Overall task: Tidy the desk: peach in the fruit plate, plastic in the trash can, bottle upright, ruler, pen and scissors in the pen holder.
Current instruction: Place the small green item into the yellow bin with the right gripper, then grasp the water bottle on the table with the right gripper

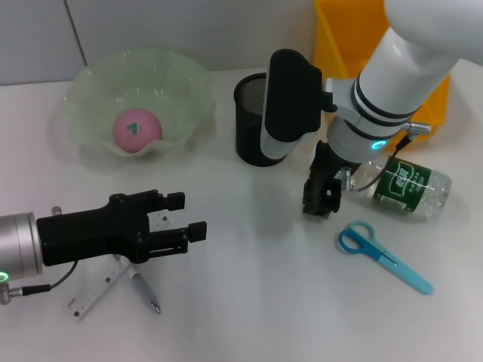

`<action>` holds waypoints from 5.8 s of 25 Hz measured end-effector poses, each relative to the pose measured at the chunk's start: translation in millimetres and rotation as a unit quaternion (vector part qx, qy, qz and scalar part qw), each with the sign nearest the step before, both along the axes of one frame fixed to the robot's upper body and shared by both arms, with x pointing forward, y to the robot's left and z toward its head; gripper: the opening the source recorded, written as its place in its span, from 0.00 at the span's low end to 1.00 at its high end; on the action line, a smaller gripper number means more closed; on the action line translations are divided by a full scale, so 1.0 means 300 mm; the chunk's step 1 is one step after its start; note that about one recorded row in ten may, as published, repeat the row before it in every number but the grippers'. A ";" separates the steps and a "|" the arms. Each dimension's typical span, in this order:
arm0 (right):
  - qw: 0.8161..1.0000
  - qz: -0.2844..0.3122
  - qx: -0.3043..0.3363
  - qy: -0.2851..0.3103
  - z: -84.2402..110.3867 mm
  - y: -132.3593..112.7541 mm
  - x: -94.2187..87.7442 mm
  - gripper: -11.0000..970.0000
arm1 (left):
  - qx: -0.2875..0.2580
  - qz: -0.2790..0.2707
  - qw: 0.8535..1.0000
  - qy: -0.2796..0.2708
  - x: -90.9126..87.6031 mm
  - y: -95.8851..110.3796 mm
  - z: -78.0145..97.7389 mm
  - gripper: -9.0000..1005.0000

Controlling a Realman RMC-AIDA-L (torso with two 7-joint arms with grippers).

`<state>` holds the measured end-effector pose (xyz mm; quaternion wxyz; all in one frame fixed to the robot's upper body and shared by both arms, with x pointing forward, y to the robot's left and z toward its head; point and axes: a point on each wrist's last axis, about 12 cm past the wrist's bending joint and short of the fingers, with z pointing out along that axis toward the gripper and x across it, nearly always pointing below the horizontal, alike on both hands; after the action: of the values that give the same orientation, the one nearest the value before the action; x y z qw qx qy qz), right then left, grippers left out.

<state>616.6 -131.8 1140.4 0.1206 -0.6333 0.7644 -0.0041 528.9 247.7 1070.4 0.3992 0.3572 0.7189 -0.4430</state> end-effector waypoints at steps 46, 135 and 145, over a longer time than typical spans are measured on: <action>0.936 -0.265 0.121 -0.196 0.168 -0.305 0.192 0.39 | 0.001 -0.001 1.000 -0.006 0.010 0.006 0.011 0.75; 0.982 -0.189 -0.014 0.007 -0.027 -0.287 0.051 0.84 | -0.002 0.014 1.000 -0.004 0.018 0.015 0.013 0.75; 0.982 -0.188 -0.014 0.010 -0.041 -0.282 0.049 0.84 | -0.002 0.014 1.000 -0.004 0.019 0.015 0.013 0.75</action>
<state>631.3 -216.3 1128.0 0.1014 -0.4800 0.8708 -0.0308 534.6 252.3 1074.4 0.4088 0.3482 0.7211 -0.4377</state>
